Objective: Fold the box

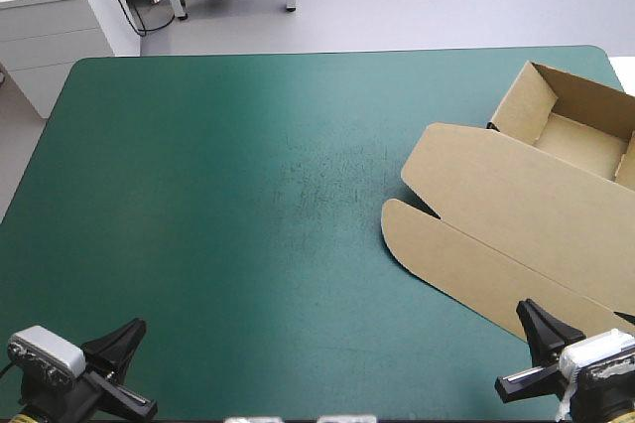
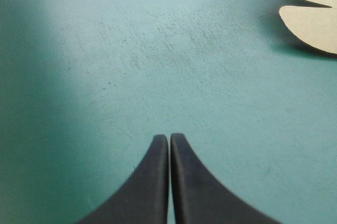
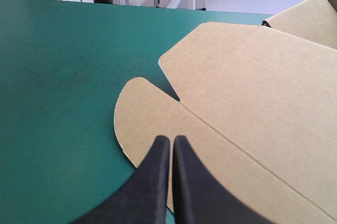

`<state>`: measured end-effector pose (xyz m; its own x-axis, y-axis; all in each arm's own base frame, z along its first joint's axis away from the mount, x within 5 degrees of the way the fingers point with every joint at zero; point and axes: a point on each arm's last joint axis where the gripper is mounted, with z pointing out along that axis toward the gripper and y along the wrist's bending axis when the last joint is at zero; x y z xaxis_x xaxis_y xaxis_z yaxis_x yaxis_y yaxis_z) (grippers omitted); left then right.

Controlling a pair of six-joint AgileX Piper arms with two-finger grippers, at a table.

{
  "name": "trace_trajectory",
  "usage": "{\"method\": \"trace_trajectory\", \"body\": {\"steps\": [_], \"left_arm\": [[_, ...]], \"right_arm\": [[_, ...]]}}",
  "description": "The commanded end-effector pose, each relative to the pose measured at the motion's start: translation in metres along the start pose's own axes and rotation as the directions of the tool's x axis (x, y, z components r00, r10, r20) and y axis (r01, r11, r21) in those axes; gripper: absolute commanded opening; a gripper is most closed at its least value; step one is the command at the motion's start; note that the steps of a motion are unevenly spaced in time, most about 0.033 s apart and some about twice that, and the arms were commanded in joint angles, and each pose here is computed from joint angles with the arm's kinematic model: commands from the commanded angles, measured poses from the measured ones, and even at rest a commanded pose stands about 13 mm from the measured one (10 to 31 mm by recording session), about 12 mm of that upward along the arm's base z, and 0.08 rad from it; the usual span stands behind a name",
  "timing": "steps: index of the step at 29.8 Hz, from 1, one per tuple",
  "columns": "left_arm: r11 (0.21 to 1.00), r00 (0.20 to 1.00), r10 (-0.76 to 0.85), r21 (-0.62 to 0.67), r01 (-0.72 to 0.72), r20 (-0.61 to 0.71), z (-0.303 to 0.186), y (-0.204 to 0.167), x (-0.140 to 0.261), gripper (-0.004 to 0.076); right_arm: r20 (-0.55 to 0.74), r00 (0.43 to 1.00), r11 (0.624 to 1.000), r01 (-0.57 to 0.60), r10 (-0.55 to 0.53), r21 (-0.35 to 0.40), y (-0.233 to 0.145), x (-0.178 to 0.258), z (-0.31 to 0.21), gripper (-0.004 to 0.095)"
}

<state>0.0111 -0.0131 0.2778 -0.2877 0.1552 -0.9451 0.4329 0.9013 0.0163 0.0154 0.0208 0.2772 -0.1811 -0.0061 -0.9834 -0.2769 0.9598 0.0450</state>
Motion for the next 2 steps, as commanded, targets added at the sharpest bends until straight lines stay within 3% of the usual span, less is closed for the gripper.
{"method": "trace_trajectory", "body": {"steps": [1, 2], "left_arm": [[1.000, 0.996, -0.018, 0.007, 0.018, 0.087, -0.0025, -0.0002, -0.0132, -0.0008], [1.000, 0.996, -0.018, 0.007, 0.018, 0.087, -0.0025, -0.0002, -0.0132, -0.0008]], "right_arm": [[0.110, 0.994, 1.000, 0.008, -0.009, 0.012, 0.0002, -0.0116, -0.0078, 0.0000], [0.110, 0.994, 1.000, 0.008, -0.009, 0.012, 0.0002, -0.0116, -0.0078, 0.0000]]}}
